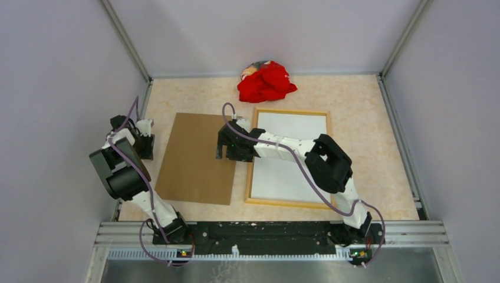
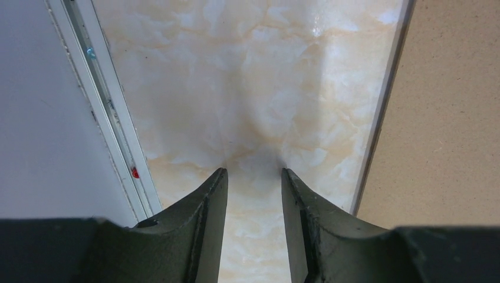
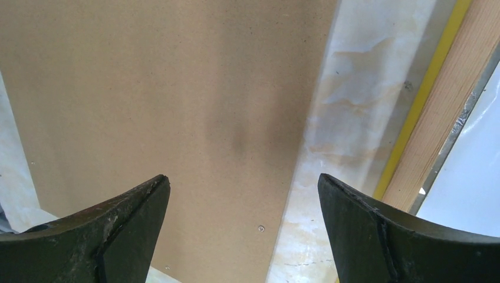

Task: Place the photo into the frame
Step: Turn over the photo from the photo frame, then turn over the photo frame item at the center of the board.

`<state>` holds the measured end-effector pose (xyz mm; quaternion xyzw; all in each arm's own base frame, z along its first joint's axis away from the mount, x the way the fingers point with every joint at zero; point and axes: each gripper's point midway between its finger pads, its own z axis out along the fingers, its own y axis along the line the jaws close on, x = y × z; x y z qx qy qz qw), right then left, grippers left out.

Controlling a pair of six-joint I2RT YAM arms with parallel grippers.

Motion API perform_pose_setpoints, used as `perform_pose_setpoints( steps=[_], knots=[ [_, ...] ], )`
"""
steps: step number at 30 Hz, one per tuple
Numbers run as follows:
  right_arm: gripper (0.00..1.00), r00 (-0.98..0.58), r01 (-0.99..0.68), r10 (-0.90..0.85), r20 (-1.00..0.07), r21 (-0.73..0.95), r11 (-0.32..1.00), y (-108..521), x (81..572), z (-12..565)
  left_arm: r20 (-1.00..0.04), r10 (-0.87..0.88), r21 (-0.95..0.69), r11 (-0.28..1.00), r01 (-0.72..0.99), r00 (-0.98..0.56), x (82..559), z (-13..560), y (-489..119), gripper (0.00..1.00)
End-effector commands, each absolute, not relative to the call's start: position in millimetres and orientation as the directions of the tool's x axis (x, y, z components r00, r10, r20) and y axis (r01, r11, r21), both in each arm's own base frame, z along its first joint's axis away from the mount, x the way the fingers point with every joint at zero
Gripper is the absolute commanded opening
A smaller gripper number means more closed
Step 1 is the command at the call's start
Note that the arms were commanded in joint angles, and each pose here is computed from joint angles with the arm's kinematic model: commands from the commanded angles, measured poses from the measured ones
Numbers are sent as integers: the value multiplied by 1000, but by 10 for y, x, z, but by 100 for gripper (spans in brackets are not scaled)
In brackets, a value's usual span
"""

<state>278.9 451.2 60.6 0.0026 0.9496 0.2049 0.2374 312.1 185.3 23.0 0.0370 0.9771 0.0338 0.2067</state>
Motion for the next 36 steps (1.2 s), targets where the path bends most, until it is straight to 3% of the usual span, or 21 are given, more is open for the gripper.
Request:
perform_pose_setpoints(
  steps=[1, 9, 19, 29, 36],
  knots=[
    [96, -887, -76, 119, -446, 394, 916, 4583, 2876, 579, -408, 76, 55, 997, 58, -910, 3125, 101, 1781, 46],
    [96, -916, -55, 122, -381, 422, 905, 4550, 2958, 292, -388, 94, 23, 996, 92, -917, 3097, -52, 1531, 46],
    [96, -929, -45, 153, -337, 515, 856, 4641, 2989, 355, -350, 142, -1, 988, 152, -926, 3158, -242, 1176, 44],
    [92, -935, -26, 234, -266, 710, 704, 4757, 3172, 620, -353, 220, -124, 952, 279, -909, 3135, -250, 788, 42],
    [90, -936, -68, 223, -273, 760, 647, 4888, 3216, 822, -337, 245, -219, 919, 329, -909, 3083, -280, 633, 27]
  ],
)
